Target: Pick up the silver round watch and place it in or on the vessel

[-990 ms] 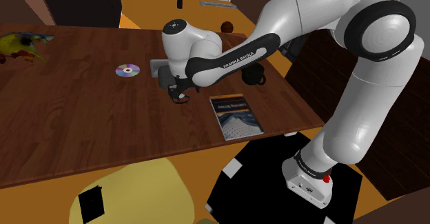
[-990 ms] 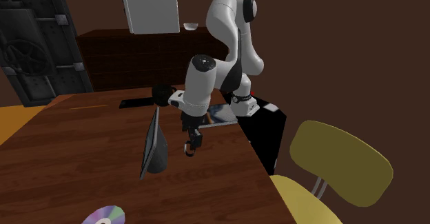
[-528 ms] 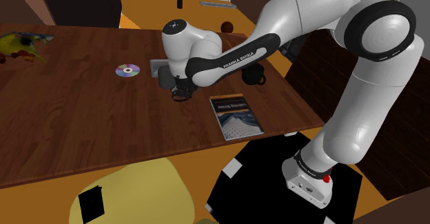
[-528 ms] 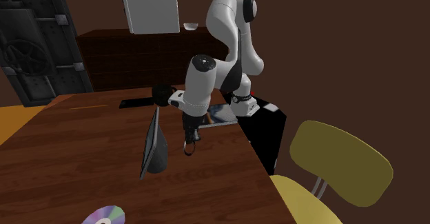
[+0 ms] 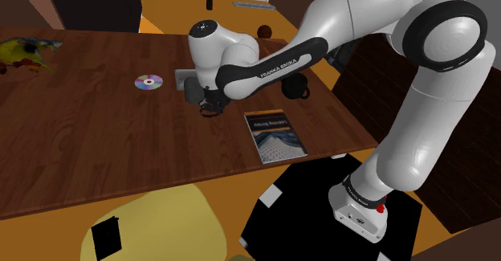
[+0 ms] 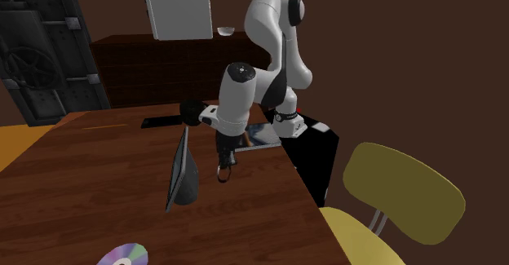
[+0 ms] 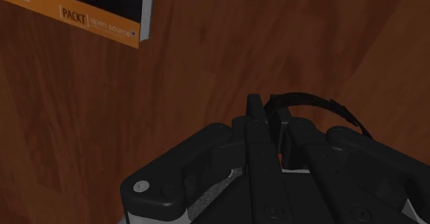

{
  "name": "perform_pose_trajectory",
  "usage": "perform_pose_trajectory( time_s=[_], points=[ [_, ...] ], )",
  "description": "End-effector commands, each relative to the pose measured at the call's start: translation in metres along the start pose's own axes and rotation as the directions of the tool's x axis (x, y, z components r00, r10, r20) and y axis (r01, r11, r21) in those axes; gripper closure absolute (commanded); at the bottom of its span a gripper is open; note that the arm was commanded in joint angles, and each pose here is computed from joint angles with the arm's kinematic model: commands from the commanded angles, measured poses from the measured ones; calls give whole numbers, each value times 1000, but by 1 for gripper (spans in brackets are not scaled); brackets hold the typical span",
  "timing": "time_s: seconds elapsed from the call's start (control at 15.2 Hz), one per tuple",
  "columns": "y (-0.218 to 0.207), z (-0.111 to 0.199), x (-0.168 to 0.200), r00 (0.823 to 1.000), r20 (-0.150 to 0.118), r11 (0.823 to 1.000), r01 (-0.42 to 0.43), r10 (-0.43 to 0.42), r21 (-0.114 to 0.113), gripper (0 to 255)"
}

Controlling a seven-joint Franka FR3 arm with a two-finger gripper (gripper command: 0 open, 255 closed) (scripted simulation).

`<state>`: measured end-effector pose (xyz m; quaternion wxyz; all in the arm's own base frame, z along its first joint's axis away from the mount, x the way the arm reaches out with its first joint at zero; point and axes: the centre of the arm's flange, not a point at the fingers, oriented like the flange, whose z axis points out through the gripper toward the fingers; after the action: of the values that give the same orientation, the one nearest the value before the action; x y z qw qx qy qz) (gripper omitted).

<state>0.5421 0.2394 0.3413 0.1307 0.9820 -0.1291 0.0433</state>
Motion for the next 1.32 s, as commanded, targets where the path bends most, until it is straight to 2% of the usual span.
perform_pose_trajectory(
  time_s=[0.0, 1.25],
  points=[
    [3, -9, 1, 1000, 0, 1000, 0, 0, 0, 255],
    [27, -106, 13, 1000, 0, 1000, 0, 0, 0, 255]
  ],
)
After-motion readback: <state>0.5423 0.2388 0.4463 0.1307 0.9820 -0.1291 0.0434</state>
